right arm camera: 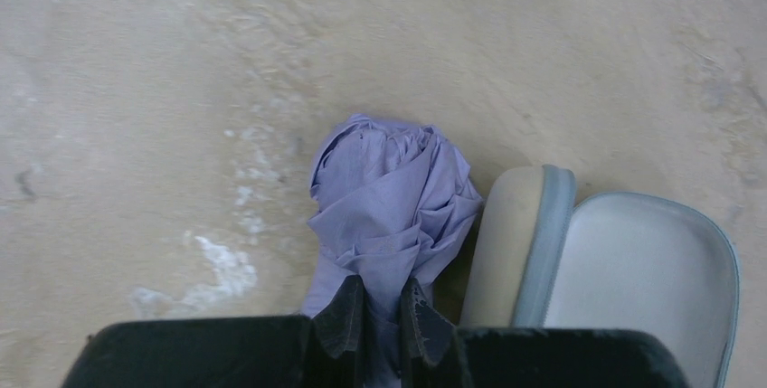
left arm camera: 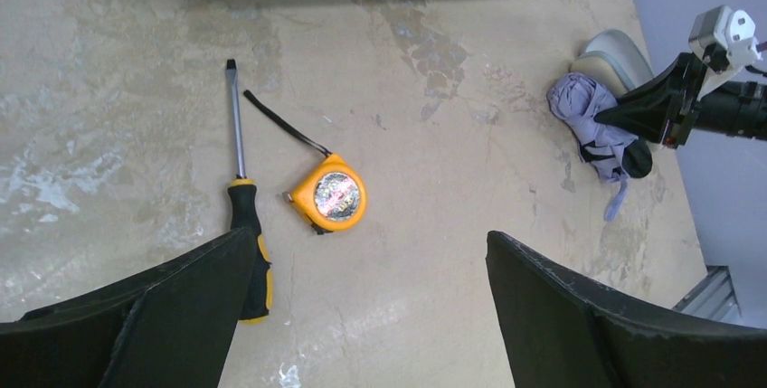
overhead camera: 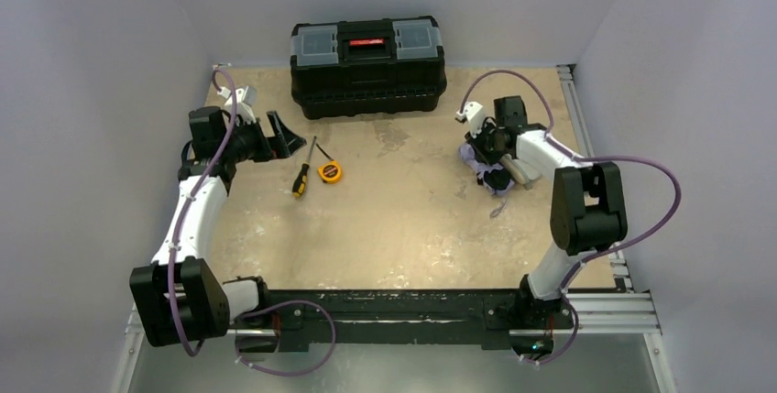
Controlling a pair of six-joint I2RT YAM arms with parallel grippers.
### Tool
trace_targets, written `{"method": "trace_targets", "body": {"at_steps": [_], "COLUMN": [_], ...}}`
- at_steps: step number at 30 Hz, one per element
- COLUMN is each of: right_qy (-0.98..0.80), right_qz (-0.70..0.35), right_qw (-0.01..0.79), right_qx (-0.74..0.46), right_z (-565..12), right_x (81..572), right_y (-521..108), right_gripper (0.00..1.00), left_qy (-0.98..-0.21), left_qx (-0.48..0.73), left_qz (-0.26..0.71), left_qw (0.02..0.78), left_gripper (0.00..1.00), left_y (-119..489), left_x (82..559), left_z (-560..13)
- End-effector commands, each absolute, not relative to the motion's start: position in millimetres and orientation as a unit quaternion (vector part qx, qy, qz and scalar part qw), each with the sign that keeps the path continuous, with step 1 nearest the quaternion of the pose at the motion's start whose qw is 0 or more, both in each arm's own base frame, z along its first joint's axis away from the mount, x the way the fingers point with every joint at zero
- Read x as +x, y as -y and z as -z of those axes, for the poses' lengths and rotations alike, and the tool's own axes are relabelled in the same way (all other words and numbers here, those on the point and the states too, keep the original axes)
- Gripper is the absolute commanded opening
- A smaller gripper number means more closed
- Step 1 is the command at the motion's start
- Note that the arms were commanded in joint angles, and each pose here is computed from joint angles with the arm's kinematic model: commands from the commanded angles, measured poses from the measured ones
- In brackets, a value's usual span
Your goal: Open the umbrella
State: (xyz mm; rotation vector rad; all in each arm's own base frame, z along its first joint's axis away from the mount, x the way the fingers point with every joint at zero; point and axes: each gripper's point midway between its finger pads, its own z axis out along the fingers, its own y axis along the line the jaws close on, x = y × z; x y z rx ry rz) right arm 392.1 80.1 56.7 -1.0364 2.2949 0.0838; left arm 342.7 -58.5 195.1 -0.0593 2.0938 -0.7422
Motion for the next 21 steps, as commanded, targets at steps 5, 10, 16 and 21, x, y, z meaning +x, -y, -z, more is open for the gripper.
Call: {"method": "trace_targets", "body": {"at_steps": [5,10,16,21], "right_qy": [-0.861,-0.832,-0.778,-0.731], "right_qz": [-0.157,-0.304,-0.447,-0.507], "right_qw": [0.312,0.351,0.324,0.253], "right_qx": [-0.369,-0.303,-0.3,-0.38], "right_z": [-109,-187,-246,-250], "right_x": [422,424,380,318], "right_y": [-116,-167,-221,-266], "right_gripper": [0.0,0.0,0.0,0.0], "left_qy": [-0.816,-0.776,-0.674,-0.55], "left_qx": [0.114,0.249,0.42,0.582], "left_qz": [0.233,0.251,0.307,0.226], "left_qw": [0.517,0.522,0.525,0.555], "left_gripper": [1.0,1.0,1.0,1.0], "left_y": [51,72,128,174], "left_x": [360,334,288,267], "left_z": [-241,-277,-304,-301]}}
